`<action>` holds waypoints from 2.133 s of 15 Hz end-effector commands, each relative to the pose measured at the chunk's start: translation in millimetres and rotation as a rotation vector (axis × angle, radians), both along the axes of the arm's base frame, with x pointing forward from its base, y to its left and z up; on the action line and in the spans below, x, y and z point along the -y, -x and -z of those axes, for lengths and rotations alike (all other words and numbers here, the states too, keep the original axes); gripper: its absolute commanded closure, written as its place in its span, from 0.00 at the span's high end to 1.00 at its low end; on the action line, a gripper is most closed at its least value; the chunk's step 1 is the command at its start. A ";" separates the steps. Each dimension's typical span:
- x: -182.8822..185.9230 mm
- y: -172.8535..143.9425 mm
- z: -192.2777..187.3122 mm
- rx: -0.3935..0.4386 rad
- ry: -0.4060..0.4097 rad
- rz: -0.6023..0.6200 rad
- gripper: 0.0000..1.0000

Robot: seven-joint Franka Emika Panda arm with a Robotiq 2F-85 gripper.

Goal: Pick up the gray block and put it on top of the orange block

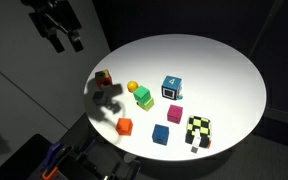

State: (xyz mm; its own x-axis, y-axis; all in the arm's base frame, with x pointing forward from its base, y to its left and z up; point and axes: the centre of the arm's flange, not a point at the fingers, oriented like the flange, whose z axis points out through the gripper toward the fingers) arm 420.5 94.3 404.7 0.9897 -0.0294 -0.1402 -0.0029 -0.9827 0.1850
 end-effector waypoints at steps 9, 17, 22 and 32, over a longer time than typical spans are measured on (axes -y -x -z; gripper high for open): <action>6.8 -47.9 36.0 0.213 -0.265 0.094 1.00; -2.2 -53.4 56.0 0.216 -0.274 -0.158 1.00; -6.1 -54.2 59.4 0.204 -0.267 -0.158 1.00; -10.1 -58.5 86.1 0.244 -0.290 -0.206 1.00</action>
State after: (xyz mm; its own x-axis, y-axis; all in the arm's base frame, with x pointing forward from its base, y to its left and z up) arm 476.4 103.2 333.9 0.9843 0.1472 0.0975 0.1540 -0.9859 -0.0658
